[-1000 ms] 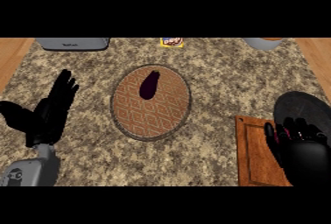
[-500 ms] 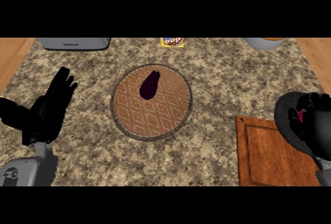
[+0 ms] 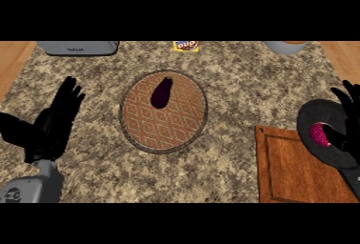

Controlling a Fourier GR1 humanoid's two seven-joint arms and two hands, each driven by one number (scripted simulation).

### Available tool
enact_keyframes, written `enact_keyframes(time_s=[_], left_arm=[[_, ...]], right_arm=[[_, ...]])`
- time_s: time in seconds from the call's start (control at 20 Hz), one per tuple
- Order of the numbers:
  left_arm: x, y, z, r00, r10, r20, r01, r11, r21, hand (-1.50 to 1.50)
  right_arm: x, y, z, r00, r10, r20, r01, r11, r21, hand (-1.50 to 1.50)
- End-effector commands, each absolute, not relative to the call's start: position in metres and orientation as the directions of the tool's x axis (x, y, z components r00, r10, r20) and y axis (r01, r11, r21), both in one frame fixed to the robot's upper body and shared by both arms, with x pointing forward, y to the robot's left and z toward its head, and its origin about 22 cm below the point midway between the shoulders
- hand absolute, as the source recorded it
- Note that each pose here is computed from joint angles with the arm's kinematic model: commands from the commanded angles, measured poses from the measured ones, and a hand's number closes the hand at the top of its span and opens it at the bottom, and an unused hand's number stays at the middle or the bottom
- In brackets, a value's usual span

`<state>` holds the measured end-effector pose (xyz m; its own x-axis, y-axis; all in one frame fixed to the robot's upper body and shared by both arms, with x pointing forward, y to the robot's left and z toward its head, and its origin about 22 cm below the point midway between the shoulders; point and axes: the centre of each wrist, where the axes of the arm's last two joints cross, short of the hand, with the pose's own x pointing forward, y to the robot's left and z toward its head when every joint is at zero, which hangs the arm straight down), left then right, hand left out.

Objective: Pick the cupcake from the cutting board and place it in the pan

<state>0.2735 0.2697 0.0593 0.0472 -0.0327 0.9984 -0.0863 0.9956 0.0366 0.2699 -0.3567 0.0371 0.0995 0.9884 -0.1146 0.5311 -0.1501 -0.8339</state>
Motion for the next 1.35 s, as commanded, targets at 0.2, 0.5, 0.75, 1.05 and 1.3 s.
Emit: enact_keyframes(time_s=[0.2,0.5,0.75,1.05,1.3], left_arm=[[0.266,0.286,0.058,0.059,-0.027,0.998,-0.124,0.992,0.034,0.0],[0.258,0.275,0.046,0.078,-0.046,0.996,-0.129,0.99,0.055,0.0],[0.26,0.296,0.05,0.076,-0.045,0.996,-0.142,0.988,0.055,0.0],[0.269,0.282,0.062,0.065,-0.028,0.998,-0.125,0.992,0.036,0.0],[0.277,0.291,0.054,0.062,-0.034,0.997,-0.11,0.993,0.041,0.0]], right_arm=[[0.227,-0.357,0.066,-0.151,0.97,0.191,0.621,0.244,-0.745,-1.5],[0.182,-0.392,0.094,-0.283,0.906,0.315,0.566,0.423,-0.708,-1.5],[0.142,-0.425,0.111,-0.386,0.833,0.396,0.459,0.545,-0.701,-1.5],[0.073,-0.49,0.115,-0.386,0.856,0.345,0.486,0.507,-0.713,-1.5],[0.031,-0.511,0.092,-0.344,0.872,0.347,0.506,0.484,-0.714,-1.5]])
